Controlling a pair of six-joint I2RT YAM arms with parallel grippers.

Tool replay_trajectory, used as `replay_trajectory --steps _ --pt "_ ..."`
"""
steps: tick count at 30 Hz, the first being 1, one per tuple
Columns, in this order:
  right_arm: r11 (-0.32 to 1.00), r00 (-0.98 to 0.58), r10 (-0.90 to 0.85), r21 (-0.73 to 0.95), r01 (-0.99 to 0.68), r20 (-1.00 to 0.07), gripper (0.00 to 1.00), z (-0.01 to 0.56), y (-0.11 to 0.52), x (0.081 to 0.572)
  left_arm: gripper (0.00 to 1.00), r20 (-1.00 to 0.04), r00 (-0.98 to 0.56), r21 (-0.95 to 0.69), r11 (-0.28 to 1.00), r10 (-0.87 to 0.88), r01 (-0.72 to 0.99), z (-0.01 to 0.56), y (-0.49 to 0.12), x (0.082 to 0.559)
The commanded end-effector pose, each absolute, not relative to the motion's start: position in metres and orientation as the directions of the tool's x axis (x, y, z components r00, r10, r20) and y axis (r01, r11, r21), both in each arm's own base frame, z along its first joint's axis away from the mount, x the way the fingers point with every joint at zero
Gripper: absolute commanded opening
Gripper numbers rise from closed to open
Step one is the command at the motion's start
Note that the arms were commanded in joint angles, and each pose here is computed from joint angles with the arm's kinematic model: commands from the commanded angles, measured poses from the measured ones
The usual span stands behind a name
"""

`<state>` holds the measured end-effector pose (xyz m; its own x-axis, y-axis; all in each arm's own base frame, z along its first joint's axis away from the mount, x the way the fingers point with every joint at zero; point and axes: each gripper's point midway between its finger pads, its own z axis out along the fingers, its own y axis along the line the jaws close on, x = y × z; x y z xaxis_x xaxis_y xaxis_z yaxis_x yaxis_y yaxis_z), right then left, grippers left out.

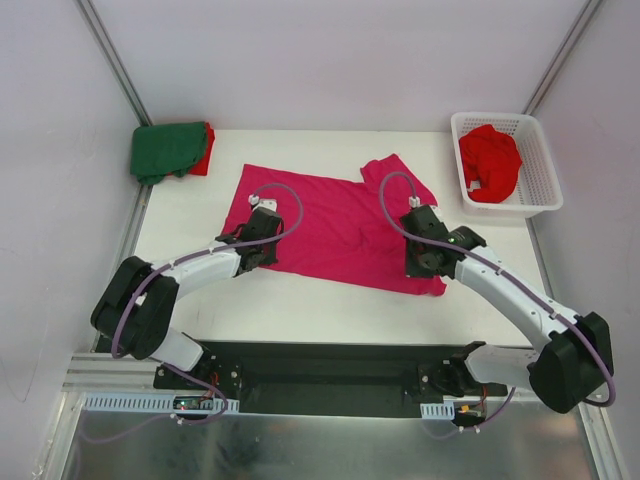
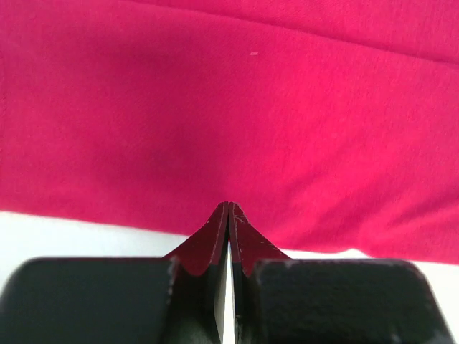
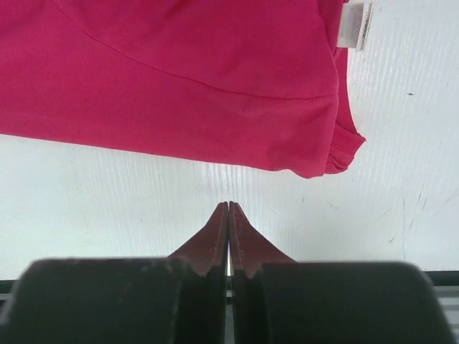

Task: Fold and stack the t-shirts
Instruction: Fold the flattened tshirt in 1/3 of the way

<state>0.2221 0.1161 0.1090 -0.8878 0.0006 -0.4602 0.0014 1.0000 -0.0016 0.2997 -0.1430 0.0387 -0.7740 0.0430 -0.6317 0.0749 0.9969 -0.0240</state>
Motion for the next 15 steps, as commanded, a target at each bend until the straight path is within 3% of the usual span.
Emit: replay_trajectory --steps 1,15 --pt "1.000 -0.876 0.004 0.020 -0.006 -0.483 0.01 0.118 0.117 0.219 0.00 -0.667 -0.745 -0.041 0.998 0.003 0.041 0.050 -0.150 0.322" --pt "1.000 -0.881 -0.011 0.017 -0.022 -0.473 0.01 0.111 0.117 0.217 0.00 -0.682 -0.730 0.014 0.999 0.037 0.037 0.045 -0.146 0.336"
